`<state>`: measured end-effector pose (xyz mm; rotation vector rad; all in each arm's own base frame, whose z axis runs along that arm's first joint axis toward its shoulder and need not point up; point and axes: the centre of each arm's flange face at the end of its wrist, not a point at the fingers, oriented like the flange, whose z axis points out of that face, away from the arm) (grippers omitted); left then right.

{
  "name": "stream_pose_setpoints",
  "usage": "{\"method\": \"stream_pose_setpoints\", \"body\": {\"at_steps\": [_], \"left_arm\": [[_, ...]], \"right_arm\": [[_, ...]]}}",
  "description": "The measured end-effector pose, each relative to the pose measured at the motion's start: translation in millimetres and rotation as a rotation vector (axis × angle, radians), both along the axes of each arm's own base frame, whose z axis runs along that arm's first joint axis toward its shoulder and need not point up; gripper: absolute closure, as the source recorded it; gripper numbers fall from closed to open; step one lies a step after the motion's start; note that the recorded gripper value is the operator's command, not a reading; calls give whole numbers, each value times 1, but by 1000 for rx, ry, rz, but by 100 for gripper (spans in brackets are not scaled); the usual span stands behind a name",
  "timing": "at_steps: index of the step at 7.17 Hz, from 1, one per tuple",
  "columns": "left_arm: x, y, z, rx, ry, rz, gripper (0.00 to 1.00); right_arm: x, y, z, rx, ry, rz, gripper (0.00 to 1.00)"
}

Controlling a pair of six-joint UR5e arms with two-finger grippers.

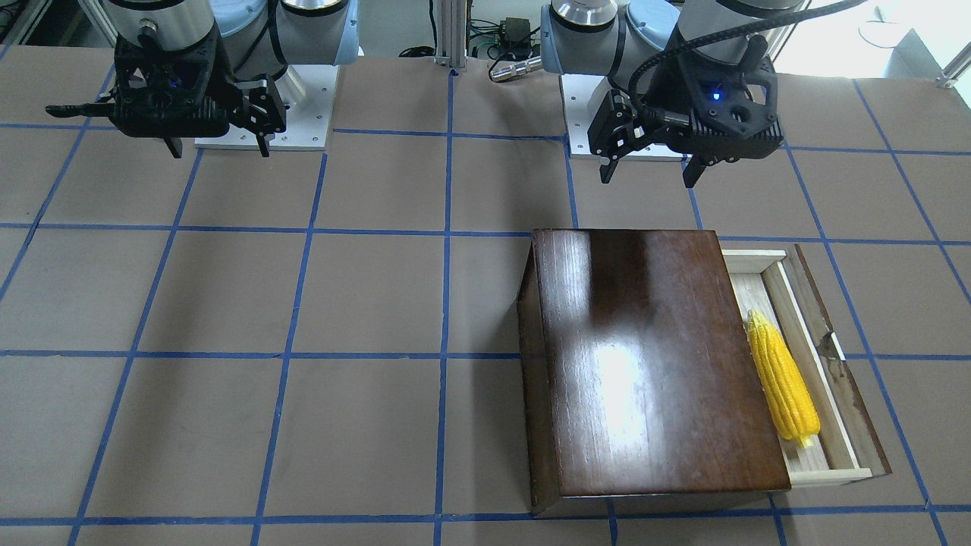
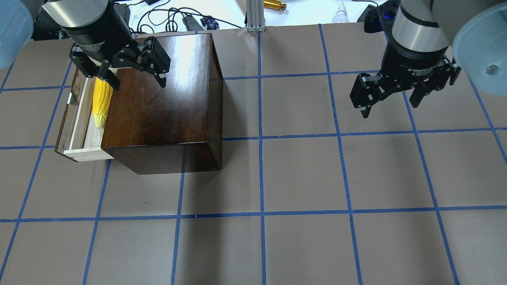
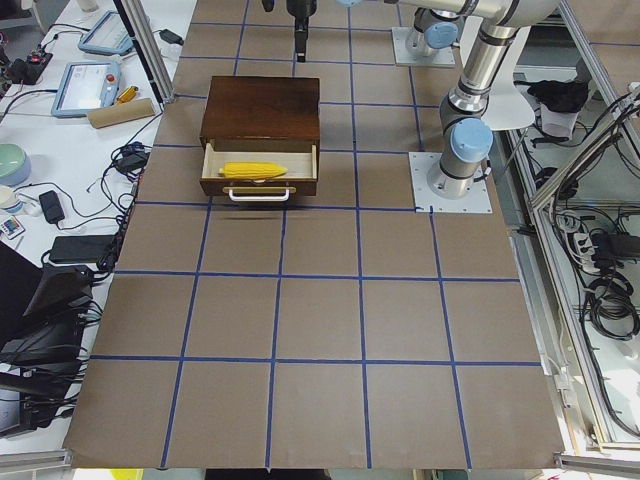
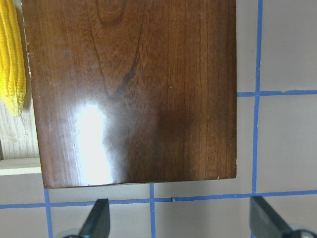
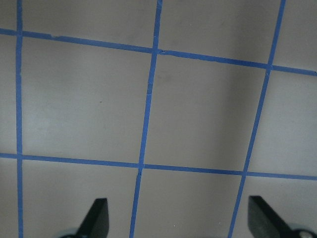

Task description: Open drawer and put corn inside

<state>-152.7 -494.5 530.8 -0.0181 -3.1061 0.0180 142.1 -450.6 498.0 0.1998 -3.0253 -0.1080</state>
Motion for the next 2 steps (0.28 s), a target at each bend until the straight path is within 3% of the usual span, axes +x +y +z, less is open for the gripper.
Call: {"method": "stream_pose_setpoints", "body": {"at_steps": [2], "left_arm": [[0, 0, 1, -1, 0, 0, 0]], "right_arm": [[0, 0, 0, 0, 0, 0, 0]]}}
